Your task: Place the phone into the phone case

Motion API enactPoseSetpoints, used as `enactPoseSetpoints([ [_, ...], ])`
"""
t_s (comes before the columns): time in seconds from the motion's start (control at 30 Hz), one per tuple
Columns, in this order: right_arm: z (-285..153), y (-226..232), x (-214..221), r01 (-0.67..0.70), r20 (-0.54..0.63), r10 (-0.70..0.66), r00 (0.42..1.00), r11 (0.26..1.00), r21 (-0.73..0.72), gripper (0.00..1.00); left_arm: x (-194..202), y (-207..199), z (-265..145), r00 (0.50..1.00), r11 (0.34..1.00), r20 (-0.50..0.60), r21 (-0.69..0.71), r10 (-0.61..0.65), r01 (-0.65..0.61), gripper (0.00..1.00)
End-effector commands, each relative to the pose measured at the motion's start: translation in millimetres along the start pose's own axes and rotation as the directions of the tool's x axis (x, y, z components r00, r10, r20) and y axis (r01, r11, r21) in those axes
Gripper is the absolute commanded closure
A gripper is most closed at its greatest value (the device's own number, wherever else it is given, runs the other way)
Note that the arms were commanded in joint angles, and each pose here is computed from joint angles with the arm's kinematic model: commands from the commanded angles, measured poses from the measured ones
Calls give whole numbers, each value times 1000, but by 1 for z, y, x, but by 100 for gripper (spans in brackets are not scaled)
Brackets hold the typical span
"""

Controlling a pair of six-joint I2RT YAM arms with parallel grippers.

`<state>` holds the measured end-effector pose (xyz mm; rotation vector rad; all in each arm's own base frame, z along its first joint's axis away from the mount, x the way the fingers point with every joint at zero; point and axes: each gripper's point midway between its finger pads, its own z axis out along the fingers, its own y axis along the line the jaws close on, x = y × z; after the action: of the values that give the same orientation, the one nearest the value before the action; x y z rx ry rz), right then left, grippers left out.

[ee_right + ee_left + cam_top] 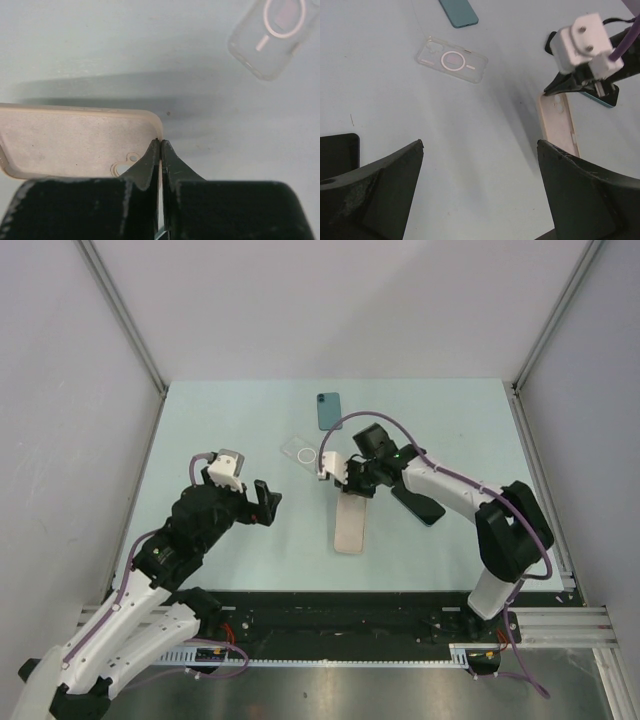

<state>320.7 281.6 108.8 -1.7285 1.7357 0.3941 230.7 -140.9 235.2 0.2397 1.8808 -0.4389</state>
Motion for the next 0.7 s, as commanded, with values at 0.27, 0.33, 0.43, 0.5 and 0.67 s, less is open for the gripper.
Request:
enactPoseSetpoints([
  [0.27, 48, 32, -11, 166, -28, -169, 985, 983, -81, 94, -21, 0, -4, 998, 1000, 53, -15, -16, 17, 0],
  [0.33, 54, 32, -11, 161, -37, -164, 986, 984, -72, 88, -21, 1, -4, 998, 1000, 56, -21, -17, 18, 0],
  [0.43, 57, 29, -15, 128, -31, -129, 991, 991, -41, 79, -17, 10, -3, 999, 997, 49, -70, -19, 22, 0],
  [0.5, 57, 19, -23, 61, -7, -61, 998, 998, 13, 75, -17, 12, -2, 999, 996, 38, -87, -16, 19, 0],
  [0.67, 30, -25, -33, -264, 94, 249, 964, 942, 208, 77, -16, 12, -3, 999, 996, 39, -88, -25, 28, 0],
])
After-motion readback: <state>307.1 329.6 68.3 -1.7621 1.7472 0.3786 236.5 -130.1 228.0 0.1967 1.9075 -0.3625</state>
